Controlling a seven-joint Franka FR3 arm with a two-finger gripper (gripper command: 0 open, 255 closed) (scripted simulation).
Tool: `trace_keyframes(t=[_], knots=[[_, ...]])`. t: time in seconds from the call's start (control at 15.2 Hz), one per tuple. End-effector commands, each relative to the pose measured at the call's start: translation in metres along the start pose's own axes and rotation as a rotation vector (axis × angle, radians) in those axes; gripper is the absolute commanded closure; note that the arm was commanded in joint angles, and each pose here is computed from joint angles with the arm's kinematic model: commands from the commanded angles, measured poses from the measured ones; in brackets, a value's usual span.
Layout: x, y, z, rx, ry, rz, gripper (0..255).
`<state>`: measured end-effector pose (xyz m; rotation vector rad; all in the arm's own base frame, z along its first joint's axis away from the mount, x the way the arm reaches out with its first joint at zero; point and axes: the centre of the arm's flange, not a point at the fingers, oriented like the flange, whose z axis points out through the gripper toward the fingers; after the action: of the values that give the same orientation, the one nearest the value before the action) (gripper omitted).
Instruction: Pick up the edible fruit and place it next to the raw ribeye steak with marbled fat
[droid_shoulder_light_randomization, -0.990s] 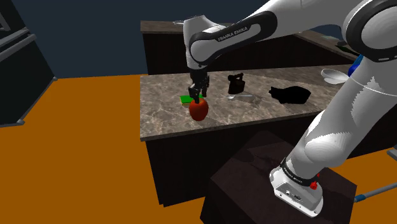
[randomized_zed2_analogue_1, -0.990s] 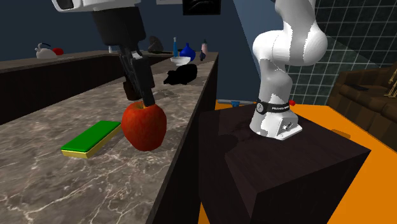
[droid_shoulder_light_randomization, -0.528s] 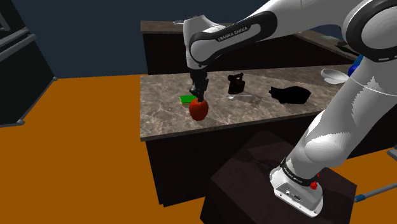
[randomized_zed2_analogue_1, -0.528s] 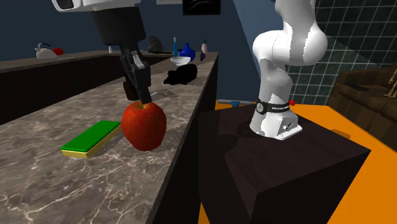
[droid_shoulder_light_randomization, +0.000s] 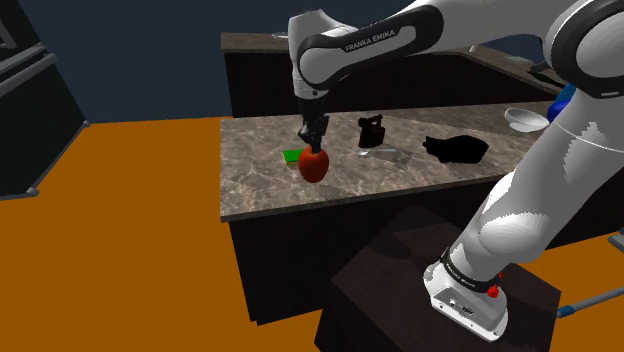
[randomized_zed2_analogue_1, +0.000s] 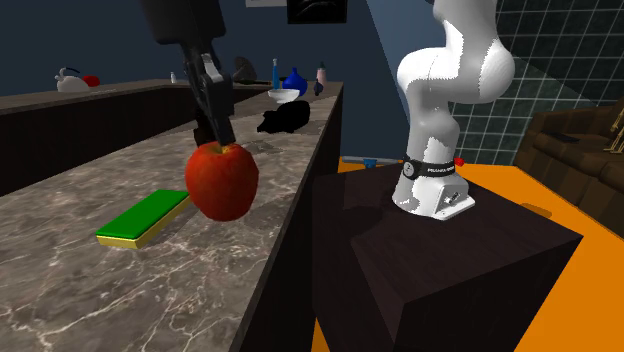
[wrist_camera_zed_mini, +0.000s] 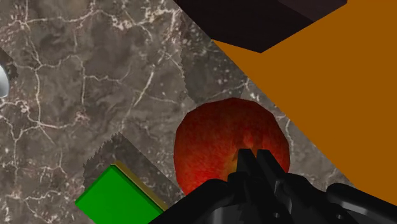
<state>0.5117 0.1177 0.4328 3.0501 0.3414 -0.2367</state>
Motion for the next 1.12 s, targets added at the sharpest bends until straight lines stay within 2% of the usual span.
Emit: trace_keyframes(t=[0.0, 1.06], knots=[[-0.002, 0.000, -0.010, 0.000, 0.000, 0.000, 255], [-0.015, 0.004, -0.094, 0.000, 0.000, 0.000, 255]])
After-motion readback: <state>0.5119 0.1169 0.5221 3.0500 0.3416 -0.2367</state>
